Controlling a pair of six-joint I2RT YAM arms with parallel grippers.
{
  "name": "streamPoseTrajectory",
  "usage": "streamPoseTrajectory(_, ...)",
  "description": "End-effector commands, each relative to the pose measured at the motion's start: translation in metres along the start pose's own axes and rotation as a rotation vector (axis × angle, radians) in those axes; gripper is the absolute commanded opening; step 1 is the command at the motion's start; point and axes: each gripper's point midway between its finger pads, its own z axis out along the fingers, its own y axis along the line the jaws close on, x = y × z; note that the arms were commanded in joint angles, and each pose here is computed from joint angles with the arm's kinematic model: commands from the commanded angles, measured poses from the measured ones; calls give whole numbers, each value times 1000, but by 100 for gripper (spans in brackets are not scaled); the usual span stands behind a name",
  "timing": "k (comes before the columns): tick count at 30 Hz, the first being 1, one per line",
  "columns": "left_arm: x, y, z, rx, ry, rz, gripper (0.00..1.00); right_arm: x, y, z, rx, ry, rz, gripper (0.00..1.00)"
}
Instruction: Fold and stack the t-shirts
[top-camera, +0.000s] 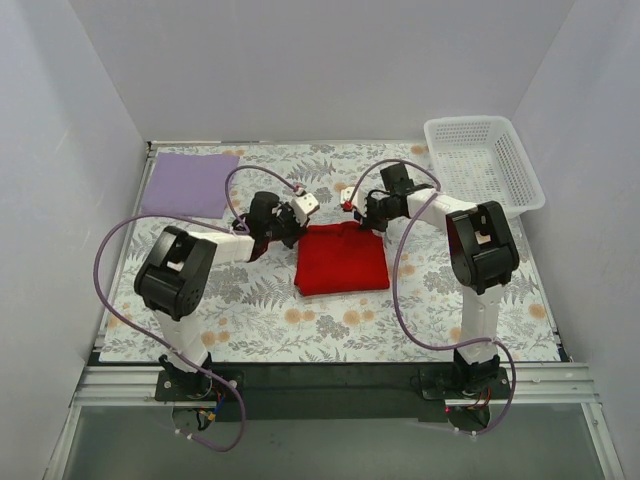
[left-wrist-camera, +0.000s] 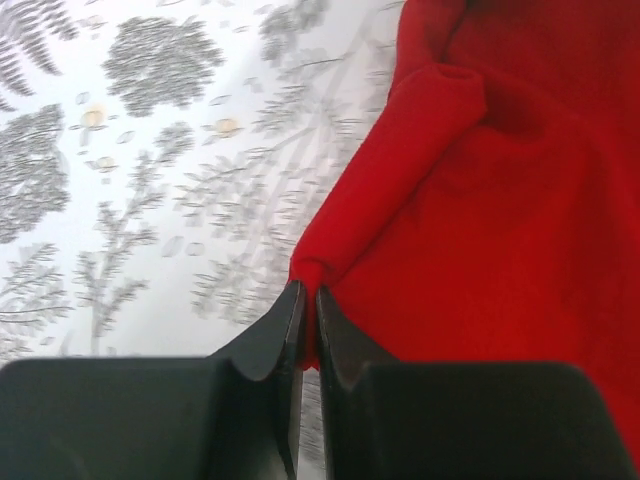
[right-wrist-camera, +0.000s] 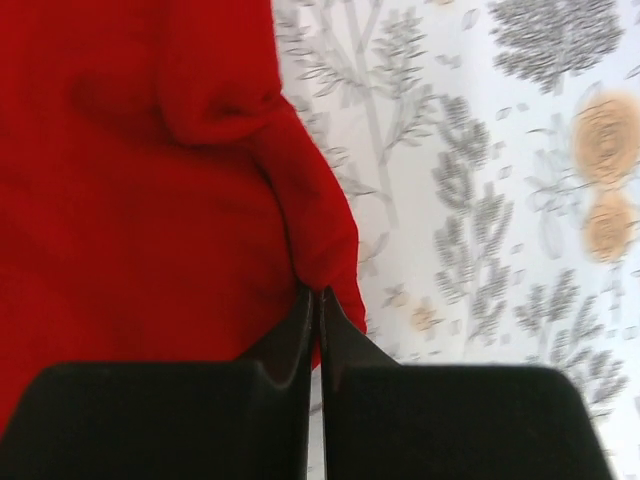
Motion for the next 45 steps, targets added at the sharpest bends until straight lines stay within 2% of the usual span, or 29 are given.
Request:
streamPoseTrajectory(1,-24,-34,-21,59,-49,-4,0,1,55,-13,-130,1,133,1)
streamPoseTrajectory(5,-17,-61,-32,88,-34,-33,0,-1,77,-26,-149,-1,168,2)
streamPoseTrajectory(8,-12,-67,-38,87,-28,-58,0,-2,80,-31,-150,2,191,14)
streamPoseTrajectory(12,-12,-66,-39,79,-28,-70,0,-9,76,-34,-140,-6,221,38)
streamPoseTrajectory(14,-11,-65,-38,75,-21,-73,1,-11,75,-34,-144,-4,243,45)
streamPoseTrajectory(15,-10,-65,-38,75,-18,-76,3,-12,72,-35,-141,-5,246,50)
streamPoseTrajectory(17,-9,-65,-37,73,-11,-80,7,-11,72,-33,-146,3,257,54)
streamPoseTrajectory(18,-9,-65,-37,76,-12,-80,13,-10,70,-33,-142,7,258,56)
streamPoseTrajectory(23,-8,-66,-35,86,-6,-78,24,-3,74,-28,-172,31,284,57)
streamPoseTrajectory(32,-7,-65,-27,109,24,-67,34,10,85,-18,-233,64,330,46)
streamPoseTrajectory(36,-10,-60,-25,104,37,-47,36,10,87,-17,-243,65,328,37)
streamPoseTrajectory(41,-3,-58,-16,118,78,-28,36,10,88,-17,-251,62,331,36)
streamPoseTrajectory(45,4,-60,-12,149,106,1,36,11,87,-17,-248,65,331,43)
